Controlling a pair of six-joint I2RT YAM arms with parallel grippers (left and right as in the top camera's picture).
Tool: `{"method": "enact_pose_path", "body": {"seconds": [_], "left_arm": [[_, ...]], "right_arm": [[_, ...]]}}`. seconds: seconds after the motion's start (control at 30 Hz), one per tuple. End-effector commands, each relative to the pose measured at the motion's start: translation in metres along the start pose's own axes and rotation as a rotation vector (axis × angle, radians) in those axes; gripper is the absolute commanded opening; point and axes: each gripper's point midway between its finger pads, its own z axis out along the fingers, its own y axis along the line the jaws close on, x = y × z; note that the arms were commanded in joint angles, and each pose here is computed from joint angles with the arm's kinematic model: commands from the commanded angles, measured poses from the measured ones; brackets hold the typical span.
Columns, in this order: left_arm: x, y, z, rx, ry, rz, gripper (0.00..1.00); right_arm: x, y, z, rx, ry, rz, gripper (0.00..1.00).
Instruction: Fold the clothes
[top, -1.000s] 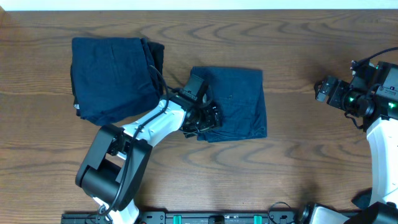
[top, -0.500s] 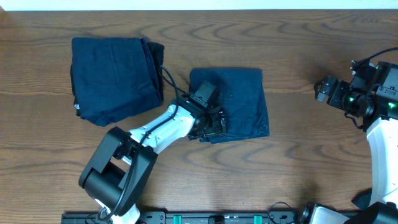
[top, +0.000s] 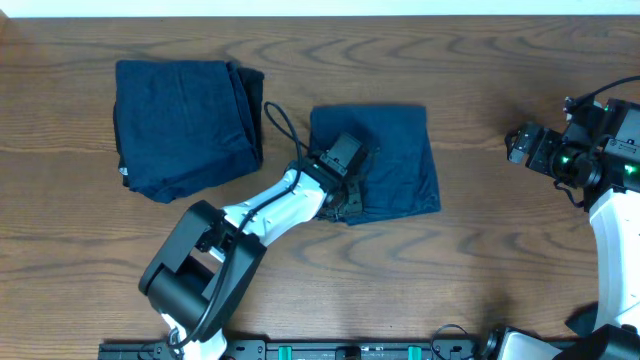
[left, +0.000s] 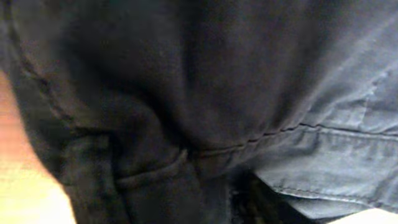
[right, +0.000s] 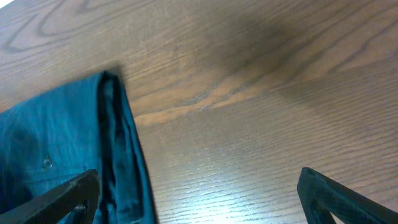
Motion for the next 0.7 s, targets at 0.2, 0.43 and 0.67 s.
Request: {"method": "enact_pose_path", "body": {"seconds": [0.2,0.43,0.67], "left_arm": [[0.034,0.043,0.049,-0.135,0.124,-0.018,0.06],[0.006,0.038,0.019,-0.178,0.066,0.104,0.06],[-0.046,0.036,-0.056,-0.314,-0.134,0.274,0.06]], "right_arm": [[-0.002,-0.001,-0.002,0.005,-0.009,-0.005,0.99],[-0.002,-0.001,-0.002,0.005,-0.008,-0.005,0.99],[-0.002,-0.001,-0.002,0.005,-0.009,-0.005,0.99]]}}
